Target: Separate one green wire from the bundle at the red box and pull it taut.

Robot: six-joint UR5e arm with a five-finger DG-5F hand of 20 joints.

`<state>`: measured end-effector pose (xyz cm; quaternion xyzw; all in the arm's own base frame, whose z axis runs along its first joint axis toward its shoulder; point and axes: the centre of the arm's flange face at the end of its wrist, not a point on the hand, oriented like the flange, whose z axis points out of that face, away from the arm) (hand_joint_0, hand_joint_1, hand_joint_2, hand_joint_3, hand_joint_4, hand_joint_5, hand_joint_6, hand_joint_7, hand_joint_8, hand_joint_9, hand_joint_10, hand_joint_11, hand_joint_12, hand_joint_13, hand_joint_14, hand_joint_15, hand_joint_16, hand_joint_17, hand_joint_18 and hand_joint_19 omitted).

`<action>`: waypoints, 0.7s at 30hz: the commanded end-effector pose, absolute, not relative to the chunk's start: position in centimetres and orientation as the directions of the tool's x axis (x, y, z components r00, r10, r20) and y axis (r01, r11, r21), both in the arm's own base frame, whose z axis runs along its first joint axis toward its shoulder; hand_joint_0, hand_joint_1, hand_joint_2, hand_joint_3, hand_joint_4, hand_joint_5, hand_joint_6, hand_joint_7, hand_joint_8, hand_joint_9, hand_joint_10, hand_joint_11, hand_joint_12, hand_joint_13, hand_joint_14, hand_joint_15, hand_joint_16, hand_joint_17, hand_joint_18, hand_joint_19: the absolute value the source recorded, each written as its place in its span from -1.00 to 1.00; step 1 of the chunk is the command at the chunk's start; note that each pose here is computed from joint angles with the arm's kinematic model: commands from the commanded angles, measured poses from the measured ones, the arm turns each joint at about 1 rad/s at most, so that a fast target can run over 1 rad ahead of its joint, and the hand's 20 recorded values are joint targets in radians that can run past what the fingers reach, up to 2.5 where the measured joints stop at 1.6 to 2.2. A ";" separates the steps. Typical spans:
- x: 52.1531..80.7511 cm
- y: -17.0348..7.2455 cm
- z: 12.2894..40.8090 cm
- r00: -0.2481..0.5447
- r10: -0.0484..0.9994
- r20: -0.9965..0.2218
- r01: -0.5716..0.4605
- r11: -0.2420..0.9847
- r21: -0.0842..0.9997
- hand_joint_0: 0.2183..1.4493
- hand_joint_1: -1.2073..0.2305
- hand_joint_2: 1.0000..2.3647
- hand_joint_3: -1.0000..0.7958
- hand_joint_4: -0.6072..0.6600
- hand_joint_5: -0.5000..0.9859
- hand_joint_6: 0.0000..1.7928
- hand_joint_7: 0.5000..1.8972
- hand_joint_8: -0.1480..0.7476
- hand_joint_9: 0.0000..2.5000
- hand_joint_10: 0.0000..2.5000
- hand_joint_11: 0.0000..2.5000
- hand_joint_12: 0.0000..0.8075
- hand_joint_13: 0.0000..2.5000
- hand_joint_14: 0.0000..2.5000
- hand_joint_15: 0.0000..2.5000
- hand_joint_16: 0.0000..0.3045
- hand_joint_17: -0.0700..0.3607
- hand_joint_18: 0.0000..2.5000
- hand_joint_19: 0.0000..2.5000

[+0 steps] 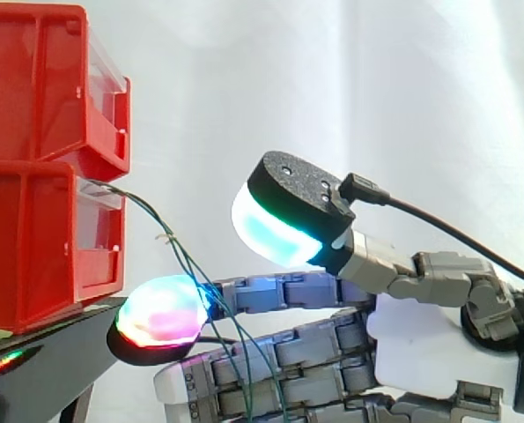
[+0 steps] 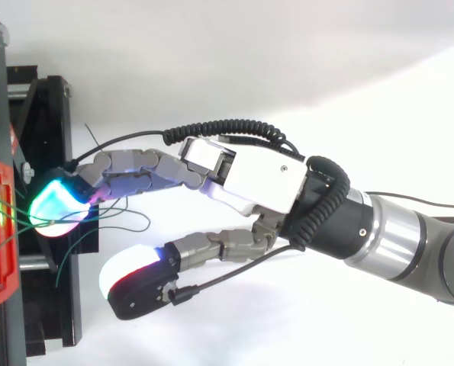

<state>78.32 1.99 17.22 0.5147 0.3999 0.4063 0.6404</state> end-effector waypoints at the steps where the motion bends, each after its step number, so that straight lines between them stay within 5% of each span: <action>1: 78.7 2.2 17.9 0.350 0.932 -0.090 -0.117 0.139 0.983 -0.51 -0.22 -1.00 -0.43 0.36 -0.55 -0.44 -0.52 -0.07 -0.48 -1.00 -0.84 -0.10 -0.66 -1.00 -0.89 -0.67 -0.16 -0.64 -0.70; 21: 78.9 2.0 18.2 0.353 0.932 -0.086 -0.122 0.137 0.983 -0.40 -0.26 -0.99 -0.32 0.37 -0.49 -0.44 -0.23 -0.08 -0.38 -0.99 -0.78 -0.13 -0.56 -0.99 -0.85 -0.70 -0.20 -0.57 -0.67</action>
